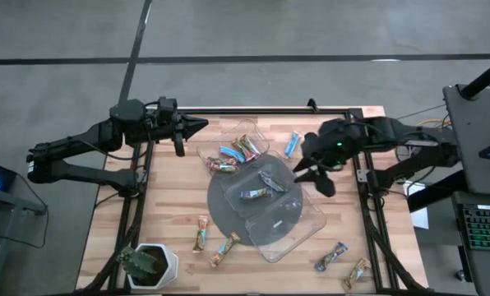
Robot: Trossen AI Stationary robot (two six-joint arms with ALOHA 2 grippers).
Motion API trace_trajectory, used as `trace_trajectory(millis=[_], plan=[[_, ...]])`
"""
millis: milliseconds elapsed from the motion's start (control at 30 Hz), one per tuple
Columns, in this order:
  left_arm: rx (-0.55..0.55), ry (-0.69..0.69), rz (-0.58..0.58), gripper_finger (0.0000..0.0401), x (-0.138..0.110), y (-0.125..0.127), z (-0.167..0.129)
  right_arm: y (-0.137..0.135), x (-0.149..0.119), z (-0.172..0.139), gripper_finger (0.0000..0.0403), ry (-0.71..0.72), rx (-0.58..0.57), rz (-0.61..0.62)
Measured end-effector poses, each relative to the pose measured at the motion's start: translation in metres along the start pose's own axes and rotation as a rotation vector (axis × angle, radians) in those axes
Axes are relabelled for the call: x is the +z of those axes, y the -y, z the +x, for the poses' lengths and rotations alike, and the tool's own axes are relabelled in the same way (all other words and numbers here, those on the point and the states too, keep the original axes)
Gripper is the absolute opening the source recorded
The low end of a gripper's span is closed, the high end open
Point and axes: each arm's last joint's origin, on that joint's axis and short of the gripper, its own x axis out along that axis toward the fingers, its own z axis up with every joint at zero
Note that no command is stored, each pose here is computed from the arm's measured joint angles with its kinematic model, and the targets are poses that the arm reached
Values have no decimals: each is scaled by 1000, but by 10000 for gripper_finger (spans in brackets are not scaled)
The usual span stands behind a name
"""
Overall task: Pick and place Granola Bars by type
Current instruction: Put the blue granola bar into the middle transparent bin
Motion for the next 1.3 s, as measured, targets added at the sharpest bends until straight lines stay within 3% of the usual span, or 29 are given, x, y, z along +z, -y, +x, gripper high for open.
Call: trace_trajectory(millis=[333,567,1100,1300], plan=[[4,1,0,0,0,0,0,-31,-15,-21,78,18,153,-252],[4,1,1,0,0,0,0,-42,-19,-20,15,1,198,-295],[-4,-2,18,0,0,0,0,-96,-44,0,9,-180,393,-314],[-3,-5,32,0,-1,0,0,-123,-64,17,9,-311,477,-437]])
